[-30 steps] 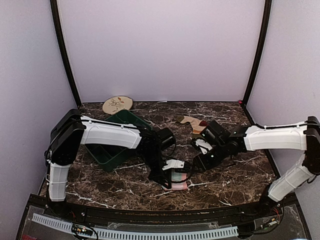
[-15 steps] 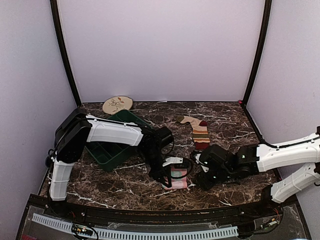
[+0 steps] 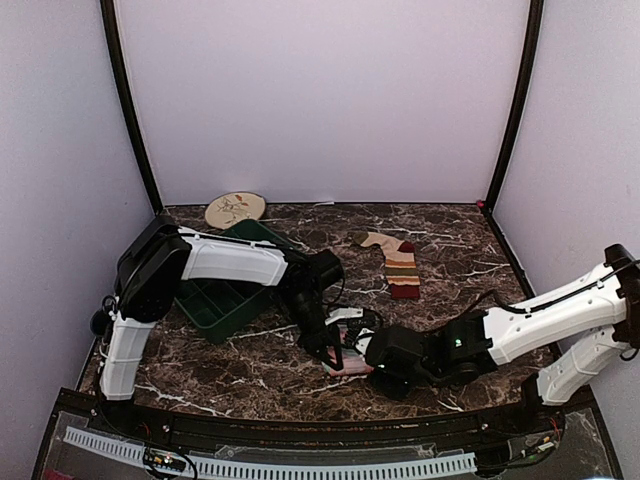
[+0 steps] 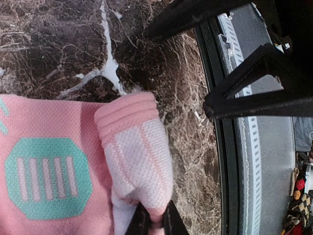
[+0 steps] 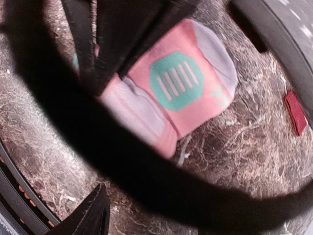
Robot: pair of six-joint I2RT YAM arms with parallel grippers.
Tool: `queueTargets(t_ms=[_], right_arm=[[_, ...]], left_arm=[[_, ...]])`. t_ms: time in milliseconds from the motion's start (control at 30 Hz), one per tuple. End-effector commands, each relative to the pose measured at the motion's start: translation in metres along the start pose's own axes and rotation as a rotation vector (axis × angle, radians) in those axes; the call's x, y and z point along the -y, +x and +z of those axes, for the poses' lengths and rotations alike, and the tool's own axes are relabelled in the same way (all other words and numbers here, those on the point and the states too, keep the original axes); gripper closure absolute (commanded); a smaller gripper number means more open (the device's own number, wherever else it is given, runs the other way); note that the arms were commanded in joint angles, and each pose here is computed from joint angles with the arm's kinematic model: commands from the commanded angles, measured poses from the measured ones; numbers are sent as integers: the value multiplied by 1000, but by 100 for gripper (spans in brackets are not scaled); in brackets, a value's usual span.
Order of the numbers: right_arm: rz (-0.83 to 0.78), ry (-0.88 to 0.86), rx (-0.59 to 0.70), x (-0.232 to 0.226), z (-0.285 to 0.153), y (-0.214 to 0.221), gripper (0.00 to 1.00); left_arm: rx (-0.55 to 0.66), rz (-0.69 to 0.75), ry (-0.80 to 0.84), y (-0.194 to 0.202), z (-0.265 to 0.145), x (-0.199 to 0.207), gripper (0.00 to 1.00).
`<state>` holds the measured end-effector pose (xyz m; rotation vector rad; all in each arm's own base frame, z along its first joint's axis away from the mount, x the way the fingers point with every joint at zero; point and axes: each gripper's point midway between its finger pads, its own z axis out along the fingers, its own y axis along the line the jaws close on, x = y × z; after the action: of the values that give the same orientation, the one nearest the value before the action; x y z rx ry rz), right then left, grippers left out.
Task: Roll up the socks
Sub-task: Roll the sock at the center of the board.
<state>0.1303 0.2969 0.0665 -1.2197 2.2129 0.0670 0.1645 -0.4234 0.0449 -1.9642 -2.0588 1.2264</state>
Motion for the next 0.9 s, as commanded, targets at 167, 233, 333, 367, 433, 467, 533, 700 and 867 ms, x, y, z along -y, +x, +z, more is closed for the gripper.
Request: queueTargets(t_ms=[167, 233, 333, 367, 433, 467, 533, 700, 867], right_arm=[[-222, 53, 60, -10, 11, -31, 37], [-253, 60, 56, -11, 14, -31, 33], [-288, 58, 57, -13, 19, -30, 30], [-297, 58, 59, -14, 20, -31, 30], [-314, 62, 53, -15, 23, -29, 30], [-320, 65, 56, -14, 23, -29, 30], [-340, 76, 46, -14, 29, -27, 30], [-368, 98, 31, -11, 39, -24, 29], [-370, 112, 34, -4, 44, -26, 29]], left_arm=[[-12, -56, 39, 5, 1, -2, 100], [-9, -60, 45, 5, 1, -2, 100], [-4, -67, 53, 5, 1, -3, 100], [-1, -71, 57, 5, 0, -4, 100], [6, -73, 62, 3, -1, -4, 100], [8, -75, 66, 3, -1, -3, 100], [11, -76, 71, 3, -1, -3, 100], [15, -81, 79, 4, -2, -3, 100], [19, -85, 87, 3, -2, -2, 100]])
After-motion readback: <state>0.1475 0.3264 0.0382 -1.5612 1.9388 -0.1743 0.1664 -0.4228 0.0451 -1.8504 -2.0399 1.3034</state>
